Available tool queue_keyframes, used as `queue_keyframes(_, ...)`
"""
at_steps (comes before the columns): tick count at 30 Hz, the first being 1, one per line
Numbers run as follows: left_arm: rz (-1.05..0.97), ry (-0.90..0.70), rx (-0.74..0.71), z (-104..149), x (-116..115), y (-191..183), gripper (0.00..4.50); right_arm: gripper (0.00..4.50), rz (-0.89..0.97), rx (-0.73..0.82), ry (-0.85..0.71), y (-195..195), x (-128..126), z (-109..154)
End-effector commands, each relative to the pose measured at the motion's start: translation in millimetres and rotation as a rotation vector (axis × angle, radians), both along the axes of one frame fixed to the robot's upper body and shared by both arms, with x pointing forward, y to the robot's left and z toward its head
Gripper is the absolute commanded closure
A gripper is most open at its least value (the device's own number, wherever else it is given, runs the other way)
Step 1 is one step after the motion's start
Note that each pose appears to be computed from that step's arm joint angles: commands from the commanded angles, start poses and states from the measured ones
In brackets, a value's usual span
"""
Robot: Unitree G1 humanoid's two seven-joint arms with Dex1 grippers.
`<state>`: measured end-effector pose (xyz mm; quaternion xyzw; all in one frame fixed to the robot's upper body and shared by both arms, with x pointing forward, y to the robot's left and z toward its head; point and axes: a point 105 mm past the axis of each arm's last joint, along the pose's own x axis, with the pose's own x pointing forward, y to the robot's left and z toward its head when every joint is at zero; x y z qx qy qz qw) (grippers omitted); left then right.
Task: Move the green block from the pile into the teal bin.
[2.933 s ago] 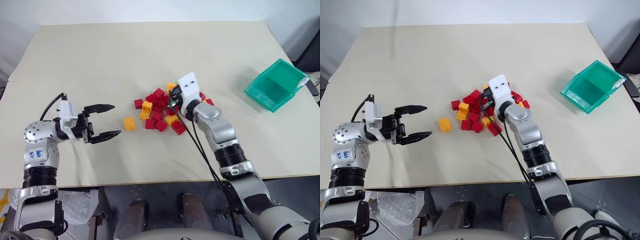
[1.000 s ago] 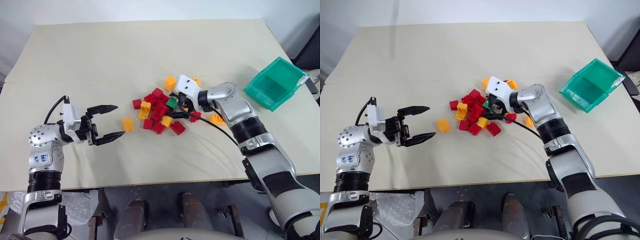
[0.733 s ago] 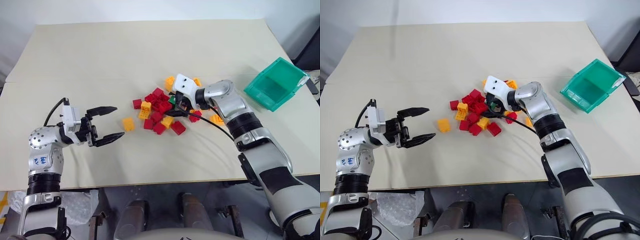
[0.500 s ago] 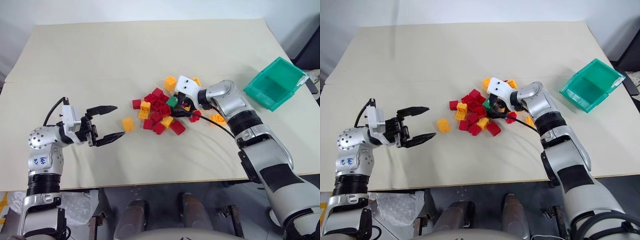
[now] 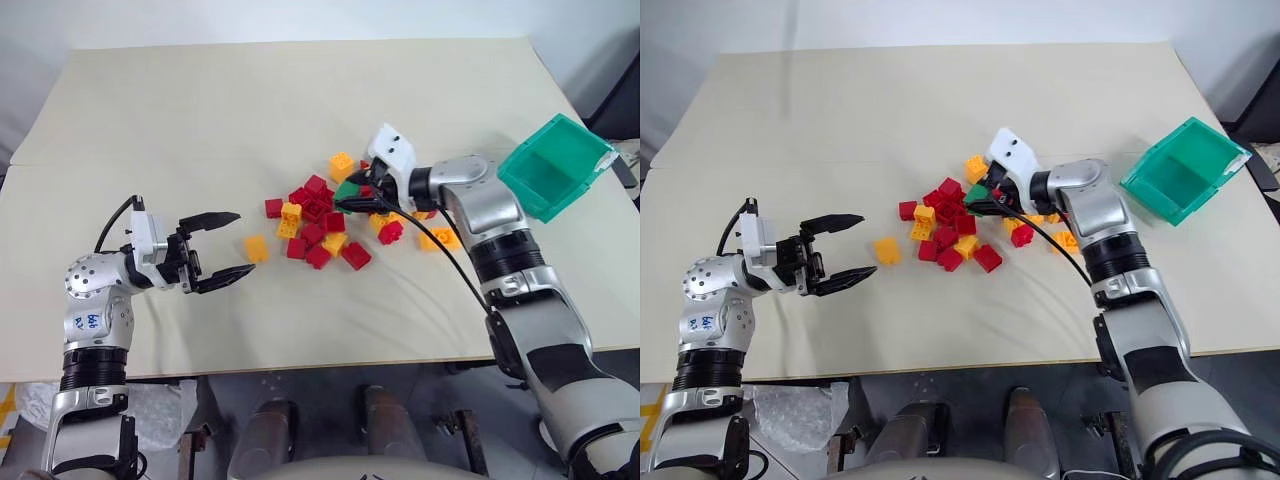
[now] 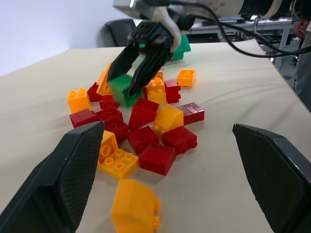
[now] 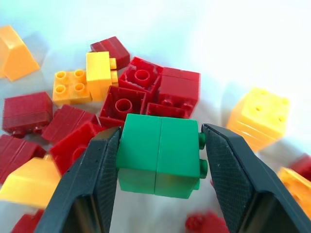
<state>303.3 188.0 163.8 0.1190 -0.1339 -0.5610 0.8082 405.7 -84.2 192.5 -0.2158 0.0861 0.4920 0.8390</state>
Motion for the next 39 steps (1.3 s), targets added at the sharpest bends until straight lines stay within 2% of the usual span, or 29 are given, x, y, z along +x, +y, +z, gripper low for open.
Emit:
queue_keyframes(1, -0.033, -0.033, -0.018, 11.5, 3.0, -13.9, 0.0, 2.2, -0.048, 0.048, -0.087, -18.7, -11.1, 29.8)
queue_keyframes(4, -0.037, -0.032, -0.037, 16.4, 12.1, -32.8, 0.0, 2.2, -0.162, 0.07, -0.153, -44.4, -14.1, 47.2)
queue_keyframes(7, 0.007, -0.031, -0.022, 17.5, 30.8, -58.6, 0.0, 2.2, -0.283, 0.087, -0.229, -74.6, -17.9, 62.3)
queue_keyframes(14, 0.013, -0.016, -0.068, 36.6, 61.6, -130.4, 0.0, 2.2, -0.771, -0.043, -0.443, -187.2, -5.6, 79.1)
queue_keyframes(20, -0.019, -0.022, -0.088, 47.3, 68.7, -164.9, 0.0, 2.2, -1.096, -0.052, -0.5, -241.1, -0.2, 73.1)
queue_keyframes(24, -0.027, -0.015, -0.099, 50.1, 71.6, -173.2, 0.0, 2.2, -1.226, -0.056, -0.517, -263.4, 4.5, 61.6)
queue_keyframes(25, -0.025, -0.012, -0.102, 50.5, 72.5, -173.8, 0.0, 1.85, -1.262, -0.046, -0.503, -269.1, 5.7, 56.6)
queue_keyframes(28, 0.0, 0.009, -0.095, 48.9, 76.7, -171.6, 0.0, 1.0, -1.247, -0.053, -0.465, -268.5, 10.2, 45.4)
queue_keyframes(31, 0.007, 0.008, -0.076, 46.8, 76.9, -165.4, 0.0, 0.03, -1.196, -0.031, -0.48, -259.9, 12.5, 48.2)
queue_keyframes(35, 0.053, 0.024, -0.048, 38.5, 77.2, -134.2, 0.0, 0.03, -1.042, 0.065, -0.461, -244.1, 7.9, 60.0)
queue_keyframes(37, 0.072, 0.038, -0.057, 35.9, 73.3, -116.8, 0.0, 0.03, -0.905, 0.056, -0.452, -229.0, 2.8, 62.8)
queue_keyframes(39, 0.106, 0.068, -0.068, 30.8, 68.8, -95.7, 0.0, 0.03, -0.774, 0.067, -0.377, -213.5, -4.3, 57.5)
